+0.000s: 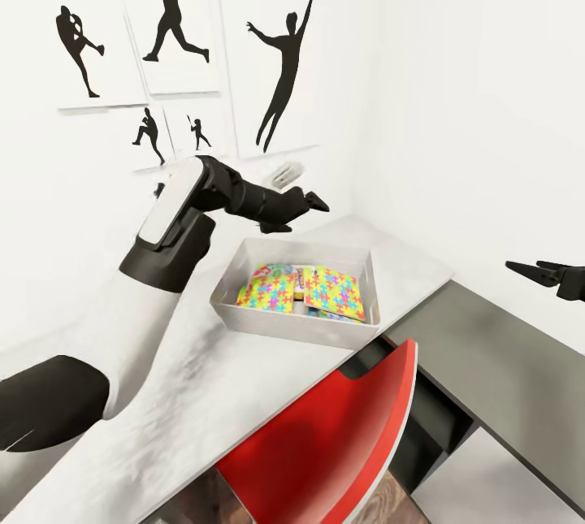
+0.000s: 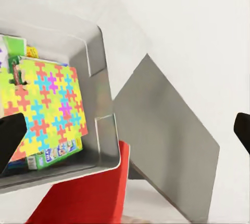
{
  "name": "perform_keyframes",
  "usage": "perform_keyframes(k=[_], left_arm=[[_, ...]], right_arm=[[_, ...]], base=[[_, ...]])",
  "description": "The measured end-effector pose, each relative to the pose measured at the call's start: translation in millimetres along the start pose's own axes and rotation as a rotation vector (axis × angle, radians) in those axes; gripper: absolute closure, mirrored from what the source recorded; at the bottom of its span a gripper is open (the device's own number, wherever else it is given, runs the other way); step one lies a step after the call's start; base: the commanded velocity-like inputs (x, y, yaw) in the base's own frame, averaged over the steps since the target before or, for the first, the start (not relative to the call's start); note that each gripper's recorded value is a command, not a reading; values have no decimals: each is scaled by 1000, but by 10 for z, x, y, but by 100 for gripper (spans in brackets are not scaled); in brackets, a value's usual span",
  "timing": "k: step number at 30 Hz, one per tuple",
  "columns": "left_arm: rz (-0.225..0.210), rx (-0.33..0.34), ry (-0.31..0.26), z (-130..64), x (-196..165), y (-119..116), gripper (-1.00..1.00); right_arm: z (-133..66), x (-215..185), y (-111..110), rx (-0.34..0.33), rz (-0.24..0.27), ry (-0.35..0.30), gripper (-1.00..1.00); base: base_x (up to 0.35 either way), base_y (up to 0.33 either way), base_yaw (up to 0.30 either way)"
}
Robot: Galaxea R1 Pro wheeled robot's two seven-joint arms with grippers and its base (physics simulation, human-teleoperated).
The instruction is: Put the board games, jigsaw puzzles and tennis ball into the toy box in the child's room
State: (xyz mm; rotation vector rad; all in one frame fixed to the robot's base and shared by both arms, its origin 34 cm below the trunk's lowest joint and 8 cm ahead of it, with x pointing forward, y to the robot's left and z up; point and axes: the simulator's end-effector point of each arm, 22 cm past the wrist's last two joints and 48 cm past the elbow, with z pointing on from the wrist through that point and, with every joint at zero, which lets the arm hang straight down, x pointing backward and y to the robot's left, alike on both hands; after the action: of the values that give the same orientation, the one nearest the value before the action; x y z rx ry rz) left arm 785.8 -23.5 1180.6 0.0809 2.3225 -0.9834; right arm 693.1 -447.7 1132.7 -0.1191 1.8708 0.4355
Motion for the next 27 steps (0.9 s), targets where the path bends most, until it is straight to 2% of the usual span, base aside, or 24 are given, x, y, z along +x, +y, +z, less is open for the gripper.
perform_keyframes(k=[3,6,10,11,15,20,27], left_arm=[[-61,-2,16,103,205,20,-100],[-75,13,-15,61,213,-67,-100],[-103,37,-27,68,261,-155,-100],[-132,49,-38,73,243,-185,-100],[-137,65,-42,62,239,-234,-100],[-136,72,-42,52,262,-275,-100],[-139,75,-39,38,305,-306,-100]], right_arm=[[1,0,-3,1,0,-2,-100],[-1,-14,-15,5,-14,-9,-100],[-26,-52,-27,7,-29,-22,-100],[-31,-53,-33,9,-27,-21,-100],[-63,-81,-44,13,-26,-29,-100],[-219,-178,-158,43,-5,-76,-100],[-290,-236,-163,48,-3,-95,-100]], base=[[-84,0,0],[-257,0,0],[-326,0,-79],[-329,0,-241],[-329,0,-215],[-330,0,-183],[-330,0,-157]])
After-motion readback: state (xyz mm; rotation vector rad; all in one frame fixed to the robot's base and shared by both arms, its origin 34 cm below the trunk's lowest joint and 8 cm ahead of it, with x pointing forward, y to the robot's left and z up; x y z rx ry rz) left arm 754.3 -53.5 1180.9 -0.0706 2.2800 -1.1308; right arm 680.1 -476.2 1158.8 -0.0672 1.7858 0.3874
